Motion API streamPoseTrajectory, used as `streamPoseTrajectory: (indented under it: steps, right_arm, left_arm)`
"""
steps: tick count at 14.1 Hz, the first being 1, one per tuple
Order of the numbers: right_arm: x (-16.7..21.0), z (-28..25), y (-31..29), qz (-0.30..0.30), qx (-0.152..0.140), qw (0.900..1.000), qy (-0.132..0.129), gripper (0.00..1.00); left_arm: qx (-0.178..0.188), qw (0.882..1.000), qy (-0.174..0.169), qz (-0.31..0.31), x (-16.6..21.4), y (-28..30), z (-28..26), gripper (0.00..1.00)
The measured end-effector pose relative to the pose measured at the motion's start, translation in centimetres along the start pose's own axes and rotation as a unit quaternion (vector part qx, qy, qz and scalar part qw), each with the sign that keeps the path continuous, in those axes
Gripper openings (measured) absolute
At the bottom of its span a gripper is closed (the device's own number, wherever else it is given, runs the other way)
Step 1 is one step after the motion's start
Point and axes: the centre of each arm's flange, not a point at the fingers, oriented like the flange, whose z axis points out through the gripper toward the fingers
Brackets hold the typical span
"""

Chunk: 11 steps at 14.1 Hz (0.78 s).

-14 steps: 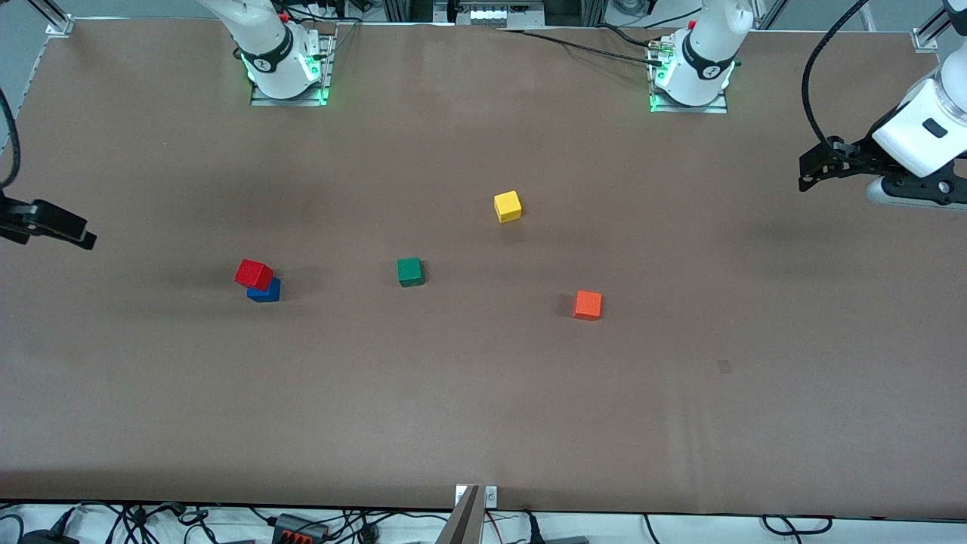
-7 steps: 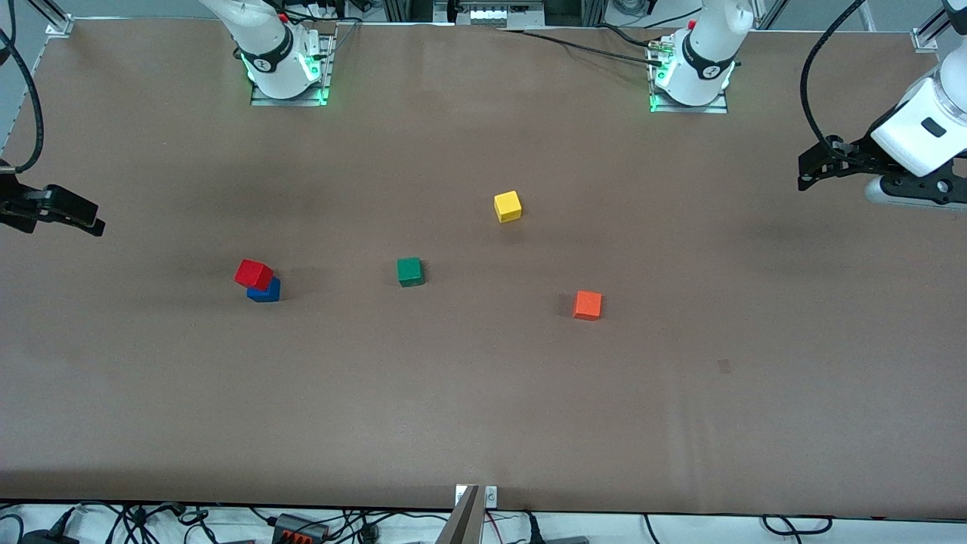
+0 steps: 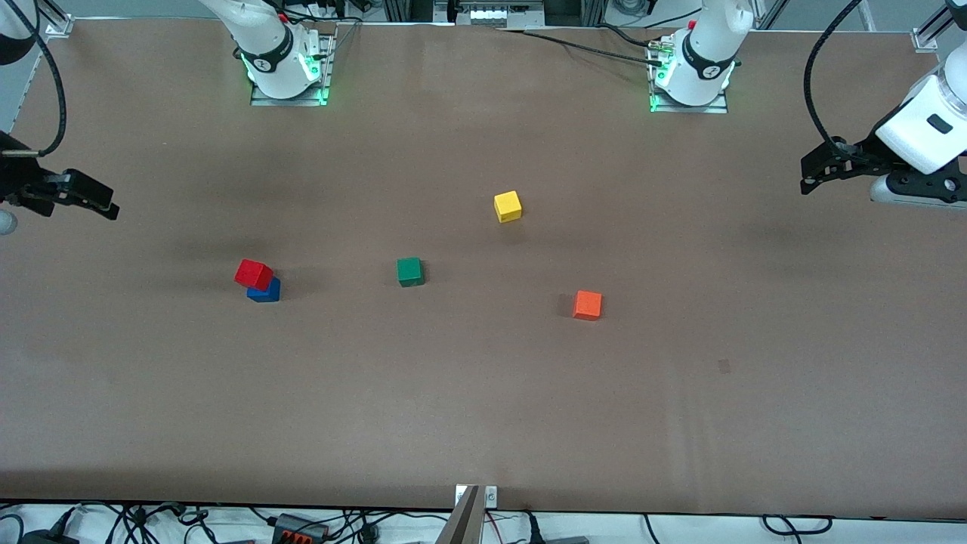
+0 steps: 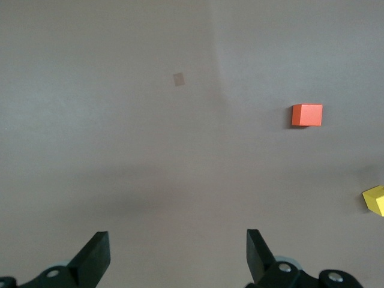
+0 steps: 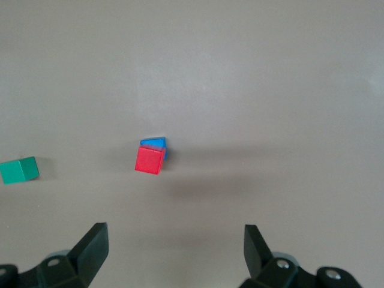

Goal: Pass red block to right arm, stack on blue

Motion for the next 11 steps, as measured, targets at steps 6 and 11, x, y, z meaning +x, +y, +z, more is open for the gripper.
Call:
streamPoseTrajectory:
  steps: [6,11]
  right_arm:
    - [-0.56,-0.50,-0.05,-0.001,0.000,1.000,0.004,1.00]
    - [-0.32,-0.46,-0.30,-0.003,0.000,1.000,0.013,1.00]
  left_arm:
    - [0.000,1.000,0.000,0.001,0.01,0.10,0.00,1.00]
    - [0.000,1.000,0.000,0.002,0.01,0.11,0.00,1.00]
